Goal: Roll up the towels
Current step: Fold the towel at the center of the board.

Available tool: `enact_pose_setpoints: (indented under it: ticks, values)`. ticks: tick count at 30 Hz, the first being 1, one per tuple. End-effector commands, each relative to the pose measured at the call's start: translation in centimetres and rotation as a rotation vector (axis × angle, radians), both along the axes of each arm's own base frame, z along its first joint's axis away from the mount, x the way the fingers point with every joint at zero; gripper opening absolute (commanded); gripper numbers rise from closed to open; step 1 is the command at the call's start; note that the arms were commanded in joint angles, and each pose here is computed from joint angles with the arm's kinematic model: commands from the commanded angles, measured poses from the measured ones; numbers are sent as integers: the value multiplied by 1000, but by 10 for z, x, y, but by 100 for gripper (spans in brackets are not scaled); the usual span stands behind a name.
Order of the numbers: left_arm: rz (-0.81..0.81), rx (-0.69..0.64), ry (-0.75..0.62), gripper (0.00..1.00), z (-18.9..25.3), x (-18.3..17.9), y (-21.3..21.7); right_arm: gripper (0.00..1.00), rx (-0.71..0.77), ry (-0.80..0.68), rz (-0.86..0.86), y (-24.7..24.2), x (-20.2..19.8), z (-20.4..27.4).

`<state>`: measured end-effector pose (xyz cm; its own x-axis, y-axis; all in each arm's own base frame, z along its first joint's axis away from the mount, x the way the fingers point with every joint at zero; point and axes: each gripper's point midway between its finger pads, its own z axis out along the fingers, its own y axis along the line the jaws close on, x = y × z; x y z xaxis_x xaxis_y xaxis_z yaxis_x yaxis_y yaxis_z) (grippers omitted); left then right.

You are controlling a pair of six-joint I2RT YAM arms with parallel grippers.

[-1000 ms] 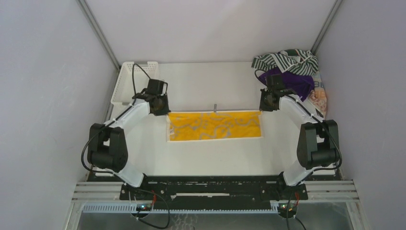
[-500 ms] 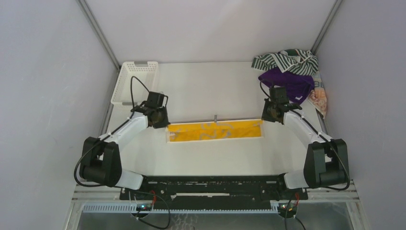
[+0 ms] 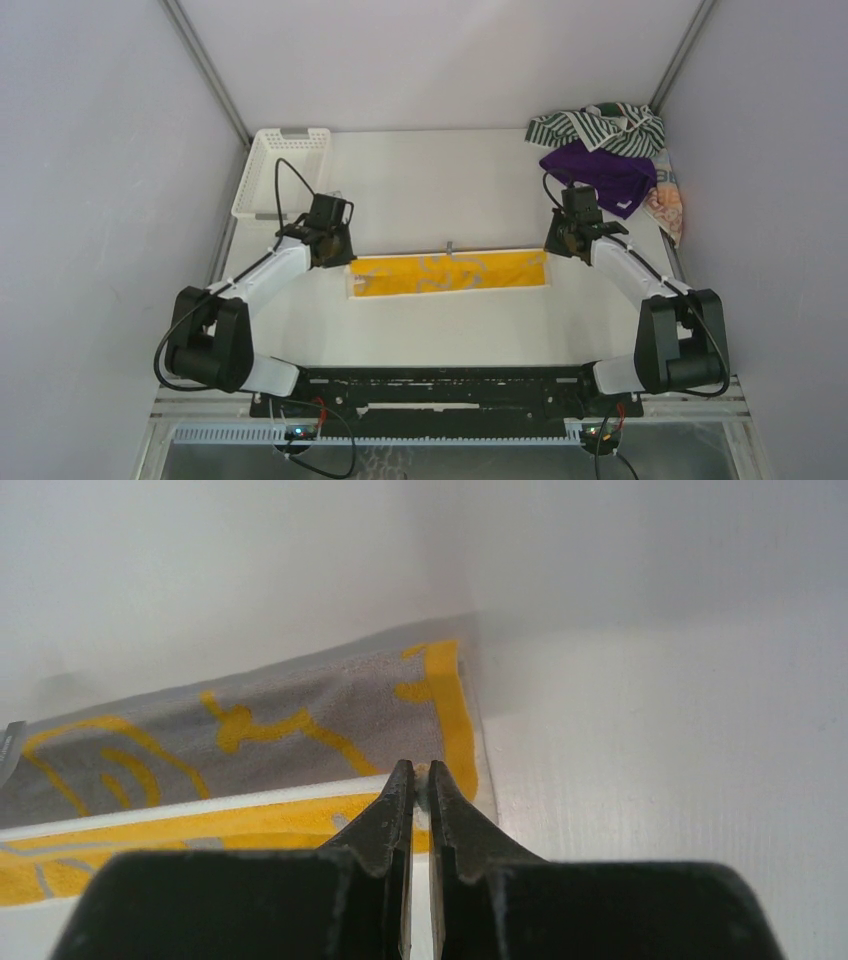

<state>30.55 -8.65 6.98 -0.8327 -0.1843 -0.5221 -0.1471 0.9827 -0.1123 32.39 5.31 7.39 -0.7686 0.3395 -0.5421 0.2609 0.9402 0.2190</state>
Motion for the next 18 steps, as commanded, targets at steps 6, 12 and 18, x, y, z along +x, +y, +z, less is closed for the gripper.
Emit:
enact_pose_setpoints:
  ticks: [6, 12, 18]
  values:
    - [-45, 125, -184, 0, 53, 59, 9, 0, 0, -186, -42, -8, 52, 49]
    - [-96, 153, -226, 0, 69, 83, 4, 0, 17, -220, -39, -12, 76, 62]
    - [-85, 155, -201, 0, 55, 67, 9, 0, 22, -184, -13, -9, 65, 50]
